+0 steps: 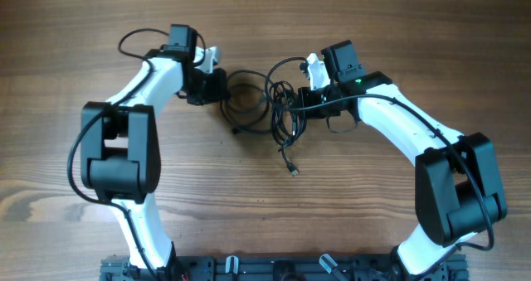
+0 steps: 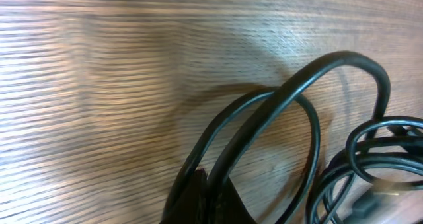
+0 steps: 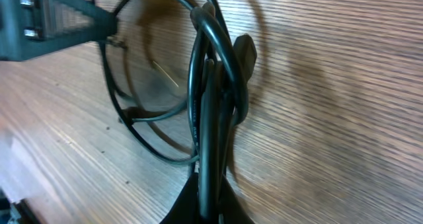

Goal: Untangle cables

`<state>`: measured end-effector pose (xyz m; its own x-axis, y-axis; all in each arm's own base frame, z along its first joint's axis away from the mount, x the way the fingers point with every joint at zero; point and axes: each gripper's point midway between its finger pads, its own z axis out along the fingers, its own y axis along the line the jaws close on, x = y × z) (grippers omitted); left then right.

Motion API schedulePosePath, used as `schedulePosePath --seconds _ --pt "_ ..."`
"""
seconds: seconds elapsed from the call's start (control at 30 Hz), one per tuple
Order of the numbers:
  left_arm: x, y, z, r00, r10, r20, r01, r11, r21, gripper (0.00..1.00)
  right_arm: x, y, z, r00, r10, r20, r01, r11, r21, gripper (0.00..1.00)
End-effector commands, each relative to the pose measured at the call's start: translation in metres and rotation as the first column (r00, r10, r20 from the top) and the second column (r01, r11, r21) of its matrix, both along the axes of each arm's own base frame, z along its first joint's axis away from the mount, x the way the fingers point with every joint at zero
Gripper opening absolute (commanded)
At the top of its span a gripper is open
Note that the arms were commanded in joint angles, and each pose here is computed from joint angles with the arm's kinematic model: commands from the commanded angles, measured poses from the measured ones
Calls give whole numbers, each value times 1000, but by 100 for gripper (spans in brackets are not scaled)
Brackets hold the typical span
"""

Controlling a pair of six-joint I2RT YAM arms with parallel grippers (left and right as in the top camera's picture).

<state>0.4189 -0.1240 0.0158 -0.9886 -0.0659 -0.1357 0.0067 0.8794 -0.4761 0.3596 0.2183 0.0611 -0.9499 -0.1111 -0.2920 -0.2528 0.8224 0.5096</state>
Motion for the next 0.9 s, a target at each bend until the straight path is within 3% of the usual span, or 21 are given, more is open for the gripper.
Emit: schedulePosePath --seconds 0.0,0.13,0.87 --pt "2 3 15 999 35 -21 -38 988 -151 4 0 -11 -13 999 -37 -12 36 998 -60 5" --pt "1 6 21 998 49 -37 -55 975 -214 4 0 -11 -13 999 -37 -11 36 998 -59 5" --pt "2 9 19 998 55 -36 -61 980 -192 4 -1 -7 -11 1000 -19 -11 19 999 -41 4"
